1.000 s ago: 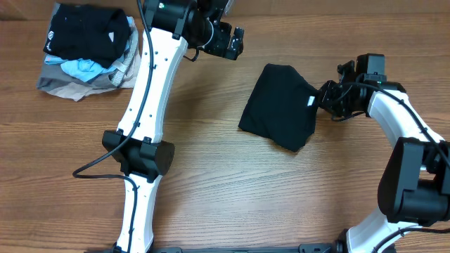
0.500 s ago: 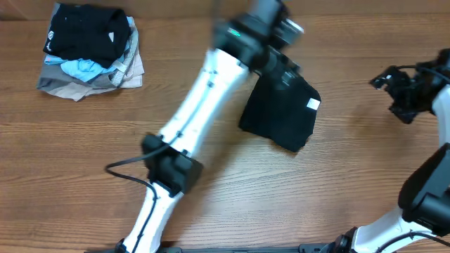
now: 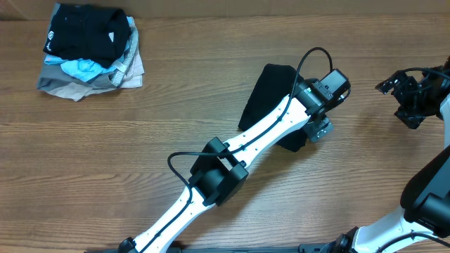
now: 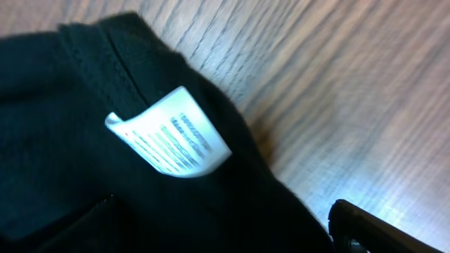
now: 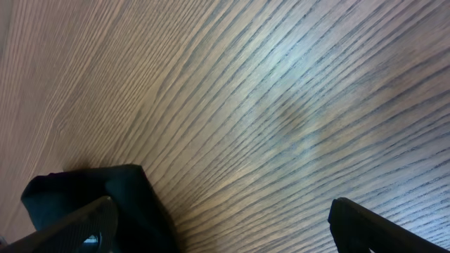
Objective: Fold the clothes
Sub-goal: 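Carry the folded black shirt with the left gripper to the clothes stack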
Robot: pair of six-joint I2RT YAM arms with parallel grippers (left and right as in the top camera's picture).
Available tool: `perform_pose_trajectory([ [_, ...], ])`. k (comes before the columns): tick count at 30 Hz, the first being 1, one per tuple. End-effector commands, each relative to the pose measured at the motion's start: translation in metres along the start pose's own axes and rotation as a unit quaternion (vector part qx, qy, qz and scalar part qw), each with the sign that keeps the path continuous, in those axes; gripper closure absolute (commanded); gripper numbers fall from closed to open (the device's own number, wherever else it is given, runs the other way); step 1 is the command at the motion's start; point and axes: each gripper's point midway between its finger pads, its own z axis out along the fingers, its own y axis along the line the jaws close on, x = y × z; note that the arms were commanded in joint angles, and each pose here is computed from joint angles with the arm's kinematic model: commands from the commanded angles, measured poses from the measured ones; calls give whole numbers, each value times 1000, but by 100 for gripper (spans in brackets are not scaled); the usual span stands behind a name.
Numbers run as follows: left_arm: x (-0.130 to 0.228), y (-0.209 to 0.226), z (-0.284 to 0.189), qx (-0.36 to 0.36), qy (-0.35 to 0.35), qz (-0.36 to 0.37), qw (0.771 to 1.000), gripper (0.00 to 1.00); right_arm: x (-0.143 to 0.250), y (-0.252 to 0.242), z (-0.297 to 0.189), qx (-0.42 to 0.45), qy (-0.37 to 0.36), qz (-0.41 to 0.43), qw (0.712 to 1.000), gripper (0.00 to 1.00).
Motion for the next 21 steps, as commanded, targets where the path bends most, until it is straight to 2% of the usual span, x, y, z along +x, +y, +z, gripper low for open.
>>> perform_pose_trajectory([
  [1,11,7,30,-14,17,4,1000,3,-7,4,-6,-3,-13,-8,1000,0],
  [4,16,5,51,-13,25,5,1000,6,-6,4,-6,-3,-12,-7,1000,0],
  [5,22,5,60,-12,33,21,999,18,-6,4,-6,-3,-11,-7,1000,0],
  [8,27,4,68,-10,43,56,997,29,-5,3,-6,-1,-9,-6,1000,0],
  [10,29,6,69,-14,47,98,994,44,-3,1,-6,3,-7,-5,1000,0],
  [11,31,10,68,-25,52,115,992,56,-3,0,-6,7,-7,-4,1000,0],
  [12,34,17,67,-42,63,131,989,72,-3,-1,-6,11,-7,-4,1000,0],
  [13,38,19,68,-43,71,140,987,76,-3,-1,-6,11,-7,-4,1000,0],
  [15,44,23,68,-39,83,150,984,75,-4,-1,-6,11,-7,-4,1000,0],
  [17,49,30,70,-43,92,163,981,80,-4,-1,-6,11,-7,-4,1000,0],
  [21,63,102,63,-147,134,162,967,89,-3,-1,-6,11,-7,-4,1000,0],
])
